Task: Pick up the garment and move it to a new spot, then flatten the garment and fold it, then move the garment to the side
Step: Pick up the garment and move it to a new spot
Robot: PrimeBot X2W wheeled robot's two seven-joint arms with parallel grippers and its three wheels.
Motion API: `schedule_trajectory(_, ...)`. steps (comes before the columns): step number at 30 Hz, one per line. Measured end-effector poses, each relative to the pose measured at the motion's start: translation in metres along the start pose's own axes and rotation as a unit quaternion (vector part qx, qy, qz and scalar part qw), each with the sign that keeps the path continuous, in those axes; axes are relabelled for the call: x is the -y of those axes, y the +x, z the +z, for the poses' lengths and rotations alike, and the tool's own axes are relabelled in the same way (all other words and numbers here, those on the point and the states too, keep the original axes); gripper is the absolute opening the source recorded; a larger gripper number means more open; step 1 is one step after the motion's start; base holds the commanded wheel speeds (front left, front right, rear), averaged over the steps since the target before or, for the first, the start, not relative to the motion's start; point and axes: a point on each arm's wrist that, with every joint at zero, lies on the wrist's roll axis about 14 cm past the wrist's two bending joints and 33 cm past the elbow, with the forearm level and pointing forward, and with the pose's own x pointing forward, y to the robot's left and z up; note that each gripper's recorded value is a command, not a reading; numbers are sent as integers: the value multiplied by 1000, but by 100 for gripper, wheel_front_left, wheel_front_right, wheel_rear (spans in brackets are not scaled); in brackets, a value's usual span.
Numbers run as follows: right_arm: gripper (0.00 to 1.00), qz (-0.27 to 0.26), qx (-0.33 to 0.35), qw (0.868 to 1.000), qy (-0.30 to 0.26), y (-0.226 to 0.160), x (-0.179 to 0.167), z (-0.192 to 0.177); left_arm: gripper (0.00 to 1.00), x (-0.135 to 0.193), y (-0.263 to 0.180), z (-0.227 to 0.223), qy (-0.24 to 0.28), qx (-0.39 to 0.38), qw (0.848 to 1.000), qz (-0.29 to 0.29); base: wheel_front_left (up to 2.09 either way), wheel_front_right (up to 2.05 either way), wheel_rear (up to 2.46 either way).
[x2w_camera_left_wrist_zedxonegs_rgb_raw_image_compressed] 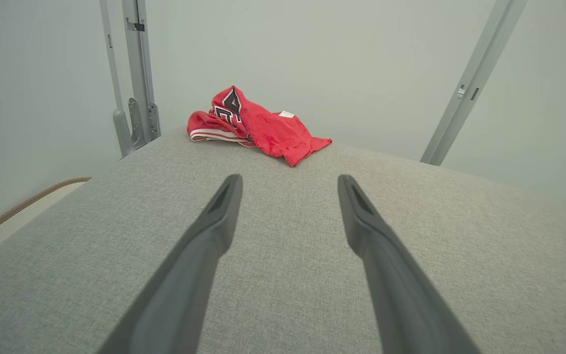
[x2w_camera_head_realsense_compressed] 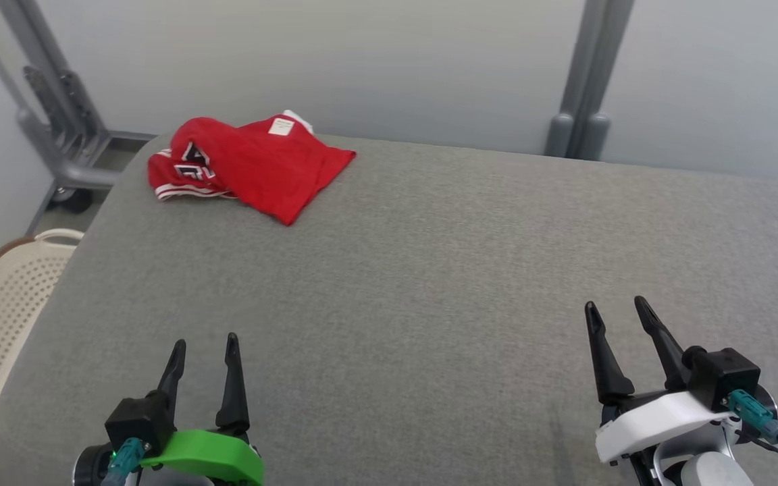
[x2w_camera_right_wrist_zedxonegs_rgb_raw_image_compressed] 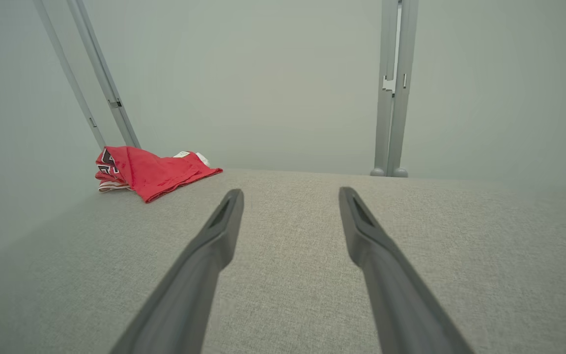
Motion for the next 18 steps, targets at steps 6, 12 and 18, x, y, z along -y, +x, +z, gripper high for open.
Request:
schedule_trajectory(6,100,83,-2,996,11,29,-54,-6,100,-51,-27,14,-1,21,996,85,0,0,0)
schedule_trajectory(12,100,157,-1,987,18,55,-104,-7,100,-88,-54,22,-5,34,986,160,0,0,0)
schedule_trajectory(18,100,179,-18,983,27,65,-118,-23,100,-98,-63,24,-5,38,981,189,0,0,0)
